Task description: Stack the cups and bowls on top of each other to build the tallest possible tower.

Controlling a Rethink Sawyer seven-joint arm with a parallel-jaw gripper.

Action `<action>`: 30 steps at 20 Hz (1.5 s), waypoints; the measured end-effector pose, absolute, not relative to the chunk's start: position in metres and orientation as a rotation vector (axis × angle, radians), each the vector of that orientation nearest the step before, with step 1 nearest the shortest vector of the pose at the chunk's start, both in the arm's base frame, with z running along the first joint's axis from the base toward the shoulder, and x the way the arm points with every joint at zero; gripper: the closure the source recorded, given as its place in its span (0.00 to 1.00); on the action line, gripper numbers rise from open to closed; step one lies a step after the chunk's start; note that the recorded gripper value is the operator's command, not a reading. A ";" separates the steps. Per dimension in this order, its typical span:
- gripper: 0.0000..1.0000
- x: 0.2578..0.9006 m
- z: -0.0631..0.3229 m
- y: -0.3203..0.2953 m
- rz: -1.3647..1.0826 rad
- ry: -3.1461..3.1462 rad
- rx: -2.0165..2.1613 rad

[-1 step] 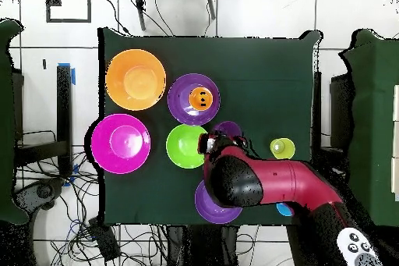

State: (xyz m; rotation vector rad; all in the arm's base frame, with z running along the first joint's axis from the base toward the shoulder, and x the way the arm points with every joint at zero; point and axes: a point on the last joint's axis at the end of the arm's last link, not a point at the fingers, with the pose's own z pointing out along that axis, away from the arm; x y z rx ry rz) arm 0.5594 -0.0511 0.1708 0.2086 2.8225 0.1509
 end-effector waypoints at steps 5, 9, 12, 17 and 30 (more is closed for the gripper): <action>1.00 0.564 0.184 -0.042 0.125 2.856 0.188; 1.00 0.576 0.203 -0.026 0.096 2.892 0.155; 1.00 0.582 0.213 -0.014 0.079 2.900 0.123; 1.00 0.592 0.231 0.015 0.043 2.877 0.042; 1.00 0.578 0.243 0.100 -0.015 2.852 -0.106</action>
